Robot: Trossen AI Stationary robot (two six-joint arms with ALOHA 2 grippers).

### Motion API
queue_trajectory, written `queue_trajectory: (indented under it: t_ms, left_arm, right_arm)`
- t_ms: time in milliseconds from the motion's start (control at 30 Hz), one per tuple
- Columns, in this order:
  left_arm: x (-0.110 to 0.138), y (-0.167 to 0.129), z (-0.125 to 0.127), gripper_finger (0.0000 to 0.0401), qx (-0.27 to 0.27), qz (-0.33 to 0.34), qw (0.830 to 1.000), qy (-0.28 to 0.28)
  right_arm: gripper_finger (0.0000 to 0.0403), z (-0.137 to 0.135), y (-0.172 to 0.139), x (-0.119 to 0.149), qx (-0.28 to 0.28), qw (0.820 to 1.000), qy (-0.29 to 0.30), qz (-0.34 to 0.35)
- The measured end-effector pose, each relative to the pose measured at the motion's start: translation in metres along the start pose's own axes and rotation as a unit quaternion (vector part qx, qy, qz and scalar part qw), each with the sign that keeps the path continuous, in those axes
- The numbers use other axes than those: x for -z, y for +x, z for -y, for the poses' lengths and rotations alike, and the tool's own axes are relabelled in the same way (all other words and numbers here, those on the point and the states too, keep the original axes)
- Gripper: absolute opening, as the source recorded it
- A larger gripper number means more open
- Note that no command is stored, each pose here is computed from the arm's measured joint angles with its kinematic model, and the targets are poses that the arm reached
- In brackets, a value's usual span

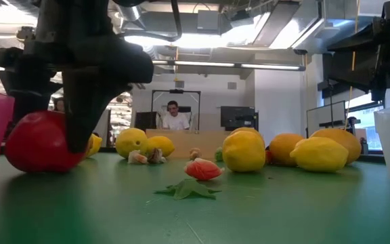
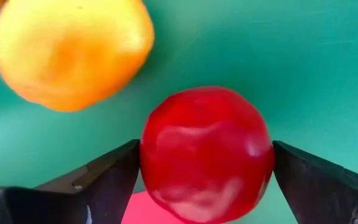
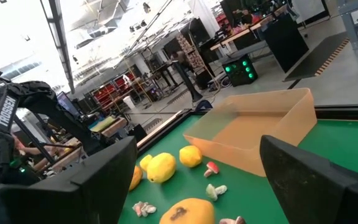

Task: Sort produce into baskets
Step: Put the tomato into the red bin

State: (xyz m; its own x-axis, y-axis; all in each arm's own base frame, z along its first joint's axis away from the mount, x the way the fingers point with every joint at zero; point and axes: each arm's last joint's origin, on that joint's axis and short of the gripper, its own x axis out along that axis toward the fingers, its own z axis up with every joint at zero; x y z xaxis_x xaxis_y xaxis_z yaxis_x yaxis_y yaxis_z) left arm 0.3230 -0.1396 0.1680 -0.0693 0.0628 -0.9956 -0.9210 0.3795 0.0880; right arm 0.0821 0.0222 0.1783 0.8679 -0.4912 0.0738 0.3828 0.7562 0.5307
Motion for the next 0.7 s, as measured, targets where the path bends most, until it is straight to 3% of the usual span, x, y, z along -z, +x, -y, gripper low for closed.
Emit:
queue_trajectory:
  t_ms: [467, 700]
  left_arm:
    - [-0.001, 0.002, 0.004, 0.0306, 0.014, -0.012, 1.0, 0.006]
    - [-0.014, -0.027, 0.007, 0.0305, 0.063, 0.021, 0.998, 0.014]
  right_arm:
    - [0.0337, 0.001, 0.0, 0.002, 0.002, 1.0, -0.01, -0.005]
    - [0.0337, 0.001, 0.0, 0.002, 0.002, 1.0, -0.01, -0.005]
